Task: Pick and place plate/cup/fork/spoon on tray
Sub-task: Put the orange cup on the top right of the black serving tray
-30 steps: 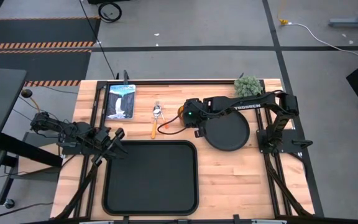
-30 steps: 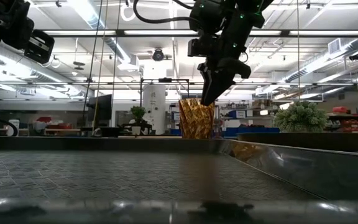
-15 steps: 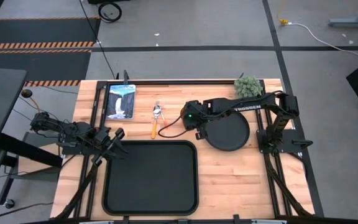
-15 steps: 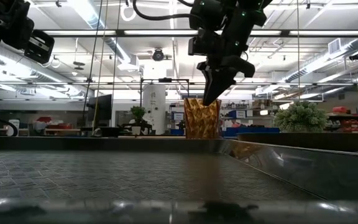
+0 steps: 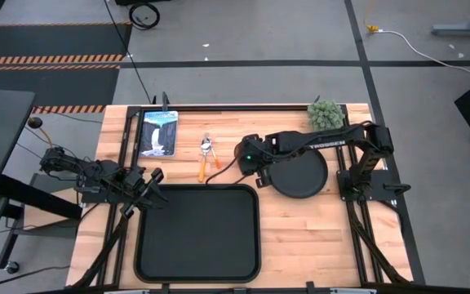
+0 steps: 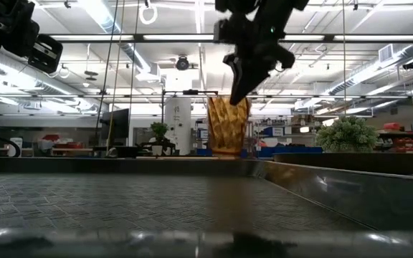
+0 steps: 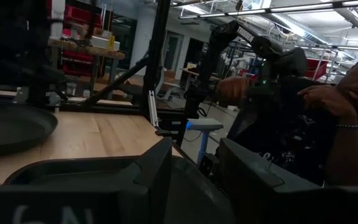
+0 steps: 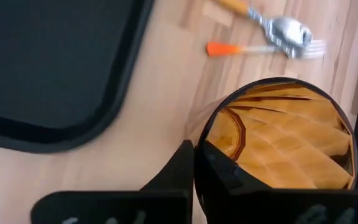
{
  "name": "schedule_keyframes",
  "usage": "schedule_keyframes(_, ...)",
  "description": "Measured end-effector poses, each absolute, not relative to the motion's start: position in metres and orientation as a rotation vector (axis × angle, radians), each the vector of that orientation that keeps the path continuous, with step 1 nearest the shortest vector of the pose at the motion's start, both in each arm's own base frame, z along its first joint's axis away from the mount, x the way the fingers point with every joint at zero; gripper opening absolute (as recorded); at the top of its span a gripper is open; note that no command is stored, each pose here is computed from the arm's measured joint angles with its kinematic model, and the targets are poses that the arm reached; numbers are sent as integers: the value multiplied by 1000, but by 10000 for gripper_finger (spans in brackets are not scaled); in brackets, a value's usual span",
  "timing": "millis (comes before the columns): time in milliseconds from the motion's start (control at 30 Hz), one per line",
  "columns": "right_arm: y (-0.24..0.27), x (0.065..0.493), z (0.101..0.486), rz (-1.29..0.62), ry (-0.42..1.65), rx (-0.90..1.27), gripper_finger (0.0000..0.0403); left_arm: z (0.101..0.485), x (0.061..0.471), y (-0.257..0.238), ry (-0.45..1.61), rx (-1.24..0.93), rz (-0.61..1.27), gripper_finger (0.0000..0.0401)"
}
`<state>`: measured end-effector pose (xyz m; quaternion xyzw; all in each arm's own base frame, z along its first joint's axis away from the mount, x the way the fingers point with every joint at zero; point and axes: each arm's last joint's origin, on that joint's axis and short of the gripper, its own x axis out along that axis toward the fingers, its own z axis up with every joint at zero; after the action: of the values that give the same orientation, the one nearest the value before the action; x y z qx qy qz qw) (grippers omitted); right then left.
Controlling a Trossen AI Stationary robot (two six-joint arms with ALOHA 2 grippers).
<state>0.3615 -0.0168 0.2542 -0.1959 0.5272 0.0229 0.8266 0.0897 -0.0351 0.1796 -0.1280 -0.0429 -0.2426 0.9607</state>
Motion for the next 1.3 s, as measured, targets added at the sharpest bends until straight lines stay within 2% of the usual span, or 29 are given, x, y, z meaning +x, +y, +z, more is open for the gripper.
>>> schedule_keyframes(233,9,365,270,158,1061,-372,13,179,90,-35,-87,-259,-492,142)
schedule_keyframes(733,76,356,269,326,1051,-385,13,180,90,-35,-87,-259,-491,142)
schedule_keyframes(1300,97,348,271,364,1052,-369,13,179,90,-35,-87,-259,-492,142)
